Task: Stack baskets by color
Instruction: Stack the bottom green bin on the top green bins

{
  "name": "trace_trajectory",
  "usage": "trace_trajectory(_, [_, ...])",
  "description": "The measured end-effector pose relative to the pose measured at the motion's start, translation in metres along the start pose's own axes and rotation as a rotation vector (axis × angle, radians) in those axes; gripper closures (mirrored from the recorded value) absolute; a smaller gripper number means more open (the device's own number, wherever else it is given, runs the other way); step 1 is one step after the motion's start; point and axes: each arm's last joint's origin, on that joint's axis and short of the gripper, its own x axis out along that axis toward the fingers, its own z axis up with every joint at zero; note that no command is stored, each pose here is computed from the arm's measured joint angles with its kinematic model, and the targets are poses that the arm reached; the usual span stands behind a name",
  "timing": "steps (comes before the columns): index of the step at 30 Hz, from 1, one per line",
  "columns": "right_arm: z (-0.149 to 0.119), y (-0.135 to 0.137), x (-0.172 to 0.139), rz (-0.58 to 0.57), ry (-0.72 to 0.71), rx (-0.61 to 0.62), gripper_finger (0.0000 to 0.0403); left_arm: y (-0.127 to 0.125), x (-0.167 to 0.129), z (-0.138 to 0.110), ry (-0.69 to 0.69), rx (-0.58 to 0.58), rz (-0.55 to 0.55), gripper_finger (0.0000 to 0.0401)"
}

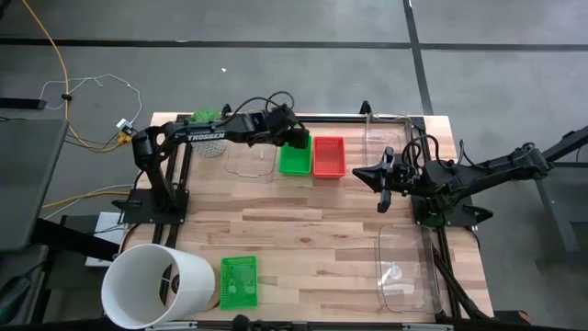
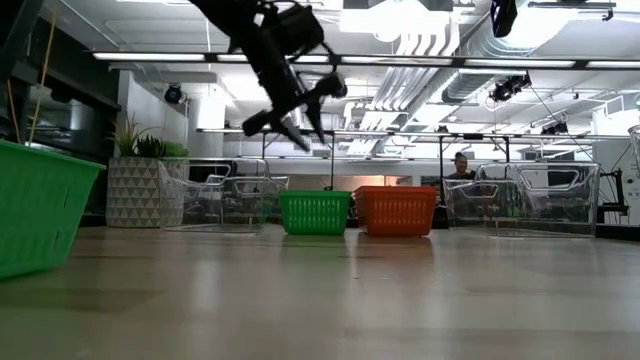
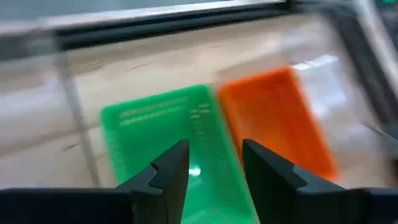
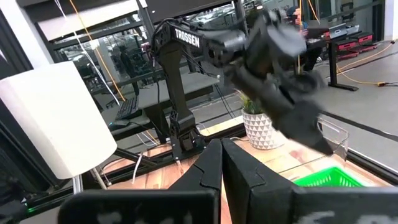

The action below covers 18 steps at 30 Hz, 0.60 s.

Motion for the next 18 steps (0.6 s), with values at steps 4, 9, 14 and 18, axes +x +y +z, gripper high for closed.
trace_trajectory(4, [0.0,0.0,0.0,0.0,0.0,0.007,0.0403,-0.015,-0.031,0.022,-0.043,0.135,-0.134,0.0263])
trace_trajectory(9, [0.0,0.0,0.0,0.0,0.0,0.017,0.0403,-0.034,-0.101,0.036,-0.154,0.36,-0.413,0.0263])
trace_trajectory(14, [0.0,0.0,0.0,0.001,0.001,0.033,0.0403,-0.036,-0.18,0.018,-0.286,0.501,-0.596,0.0263])
trace_trajectory(18, [0.0,0.0,0.0,0.0,0.0,0.033,0.0403,-0.029,-0.224,-0.008,-0.427,0.553,-0.717,0.0263])
